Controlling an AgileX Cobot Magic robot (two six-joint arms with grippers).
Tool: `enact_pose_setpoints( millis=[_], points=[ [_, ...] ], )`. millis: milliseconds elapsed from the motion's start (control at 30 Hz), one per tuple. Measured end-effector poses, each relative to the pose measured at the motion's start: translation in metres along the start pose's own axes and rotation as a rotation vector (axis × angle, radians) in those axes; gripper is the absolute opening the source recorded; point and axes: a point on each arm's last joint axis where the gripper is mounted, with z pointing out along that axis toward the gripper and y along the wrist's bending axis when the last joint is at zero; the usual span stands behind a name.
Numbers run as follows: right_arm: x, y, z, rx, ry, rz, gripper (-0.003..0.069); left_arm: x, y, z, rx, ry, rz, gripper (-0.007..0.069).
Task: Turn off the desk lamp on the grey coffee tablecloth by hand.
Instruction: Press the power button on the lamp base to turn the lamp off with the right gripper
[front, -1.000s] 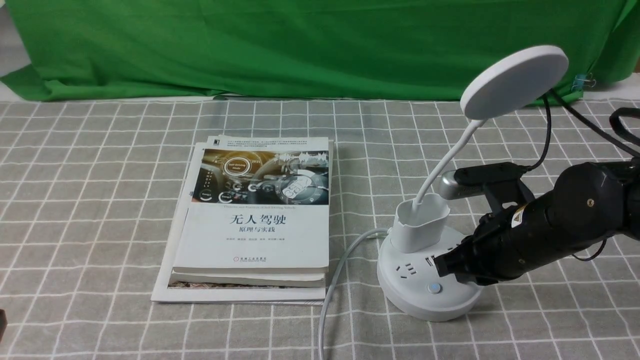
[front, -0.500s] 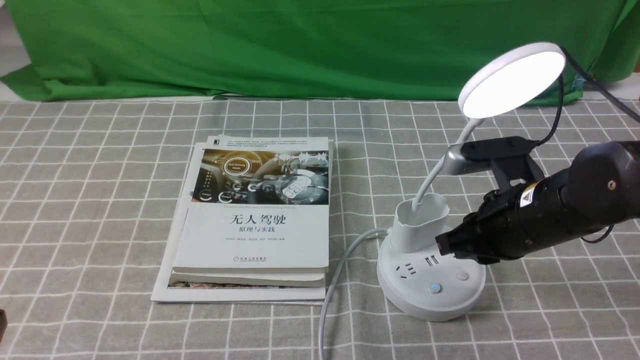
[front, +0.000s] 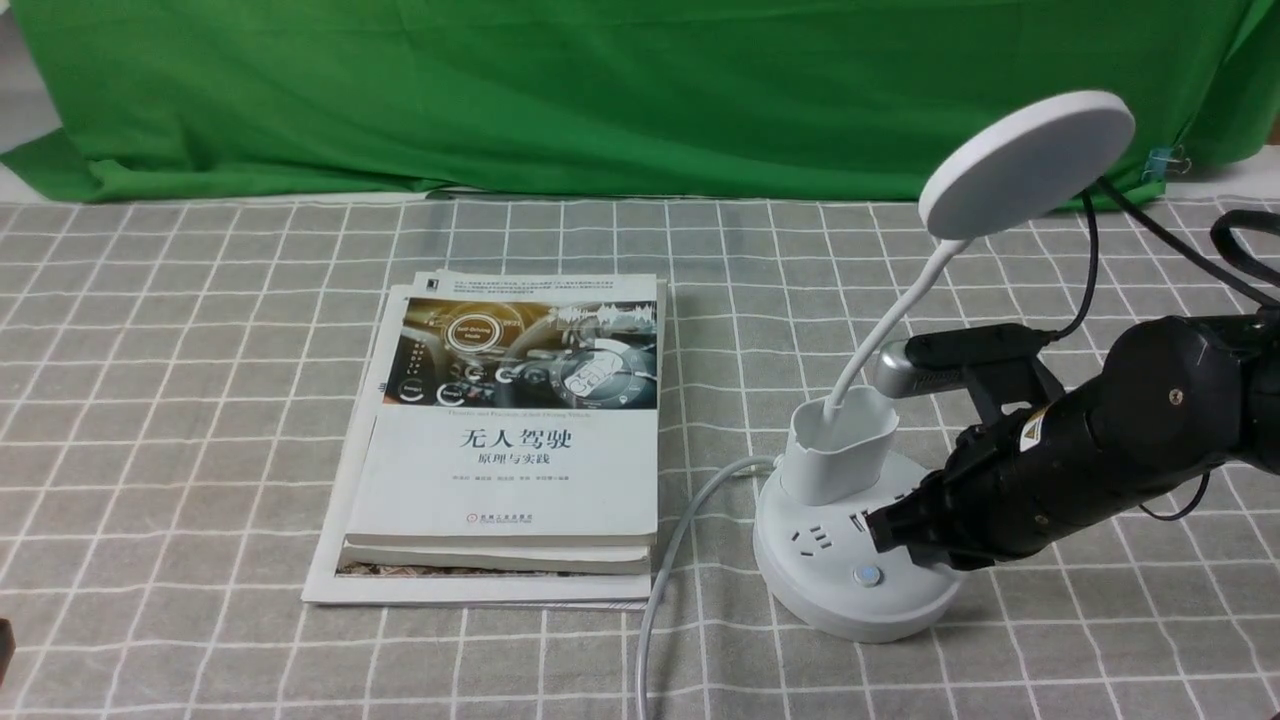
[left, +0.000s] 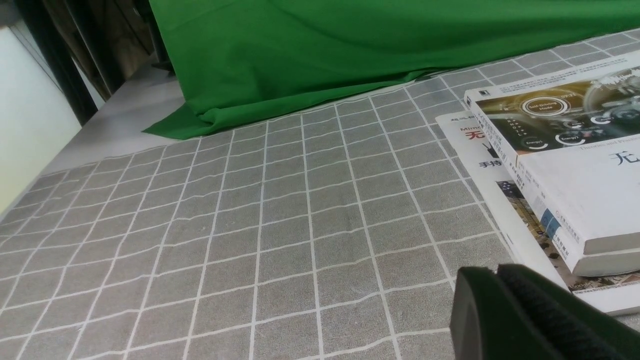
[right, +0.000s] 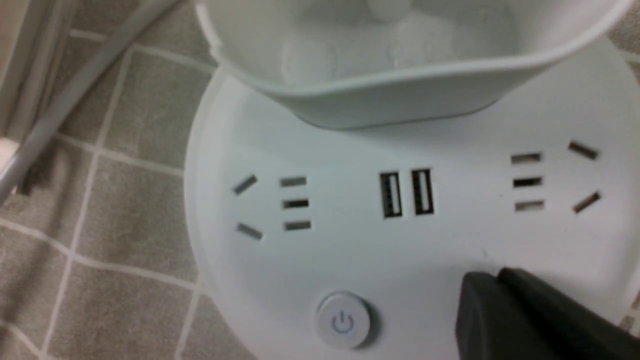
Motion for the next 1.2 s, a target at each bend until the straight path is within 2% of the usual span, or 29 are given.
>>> enact_pose_setpoints(
  millis=[233, 433, 667, 867, 1100, 1200],
  points=[
    [-0.008, 0.004, -0.028, -0.011, -0.080, -0.004, 0.0079, 0.000, 0.000, 0.000, 0.000, 0.000, 0.000, 0.0019],
    [0.007, 0.002, -0.059, -0.011, -0.060, -0.006, 0.0080, 0.000, 0.000, 0.000, 0.000, 0.000, 0.000, 0.0019],
    [0.004, -0.004, -0.070, 0.000, -0.216, 0.021, 0.0078, 0.000, 0.000, 0.000, 0.000, 0.000, 0.000, 0.0019],
    [0.004, -0.005, -0.054, -0.004, -0.177, 0.026, 0.0033, 0.000, 0.000, 0.000, 0.000, 0.000, 0.000, 0.0019],
    [0.009, -0.011, -0.003, 0.011, -0.054, 0.051, 0.0030, 0.000, 0.000, 0.000, 0.000, 0.000, 0.000, 0.0019],
    [0.006, -0.012, 0.003, 0.012, -0.067, 0.057, 0.0032, 0.000, 0.000, 0.000, 0.000, 0.000, 0.001, 0.0019]
  ],
)
